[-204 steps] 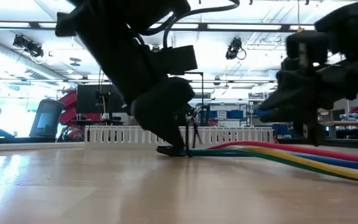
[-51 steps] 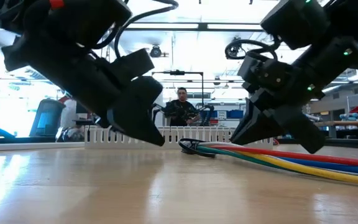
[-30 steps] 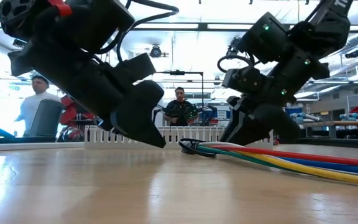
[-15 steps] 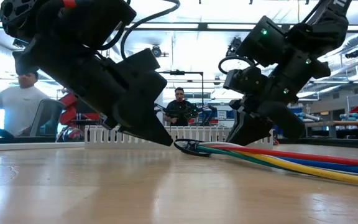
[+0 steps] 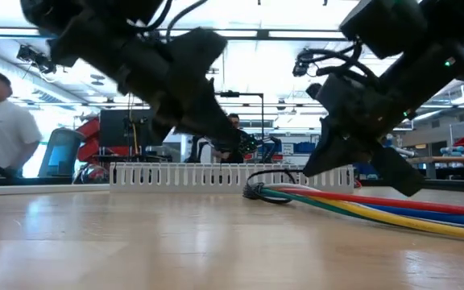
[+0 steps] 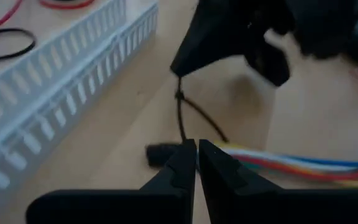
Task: Ziptie cables
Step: Wrap the cables together using the left black zip tie
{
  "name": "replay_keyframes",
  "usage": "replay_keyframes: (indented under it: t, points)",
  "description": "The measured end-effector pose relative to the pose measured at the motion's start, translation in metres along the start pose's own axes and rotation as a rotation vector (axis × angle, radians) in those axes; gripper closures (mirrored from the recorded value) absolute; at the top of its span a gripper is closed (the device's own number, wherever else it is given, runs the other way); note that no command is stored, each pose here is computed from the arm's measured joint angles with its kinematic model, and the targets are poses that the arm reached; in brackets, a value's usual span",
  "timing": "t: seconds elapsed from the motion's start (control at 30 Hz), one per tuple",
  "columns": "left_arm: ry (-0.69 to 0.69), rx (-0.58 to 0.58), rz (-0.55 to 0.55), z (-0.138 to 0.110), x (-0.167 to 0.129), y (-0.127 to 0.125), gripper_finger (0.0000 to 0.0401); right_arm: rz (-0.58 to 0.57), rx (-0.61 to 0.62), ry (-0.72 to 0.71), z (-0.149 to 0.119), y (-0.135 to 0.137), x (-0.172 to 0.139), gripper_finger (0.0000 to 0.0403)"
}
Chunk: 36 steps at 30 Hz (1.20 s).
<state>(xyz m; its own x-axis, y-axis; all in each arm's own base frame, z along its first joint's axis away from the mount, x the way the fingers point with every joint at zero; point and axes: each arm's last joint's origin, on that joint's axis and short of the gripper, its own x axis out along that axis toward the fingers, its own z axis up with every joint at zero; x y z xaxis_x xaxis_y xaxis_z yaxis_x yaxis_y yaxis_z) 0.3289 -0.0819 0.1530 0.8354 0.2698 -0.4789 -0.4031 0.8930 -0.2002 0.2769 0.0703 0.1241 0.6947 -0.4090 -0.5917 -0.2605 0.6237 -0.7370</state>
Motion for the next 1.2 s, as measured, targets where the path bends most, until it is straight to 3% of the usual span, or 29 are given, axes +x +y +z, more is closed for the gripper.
replay_keyframes:
  t: [0.23, 0.37, 0.73, 1.2]
  points:
    - [0.062, -0.107, -0.104, 0.022, 0.011, 0.025, 0.0371, -0.137, 0.072, -0.147, 0.021, -0.006, -0.009, 0.0403]
    - [0.061, -0.13, -0.11, 0.028, 0.017, 0.039, 0.0371, -0.185, 0.013, -0.208, 0.031, -0.007, -0.015, 0.0403]
    - [0.093, -0.2, -0.419, 0.049, 0.024, 0.055, 0.0371, -0.235, -0.038, -0.19, 0.035, -0.001, -0.023, 0.0403]
    - [0.09, -0.321, -0.484, 0.055, 0.034, 0.07, 0.0371, -0.246, -0.023, -0.205, 0.037, -0.002, -0.024, 0.0403]
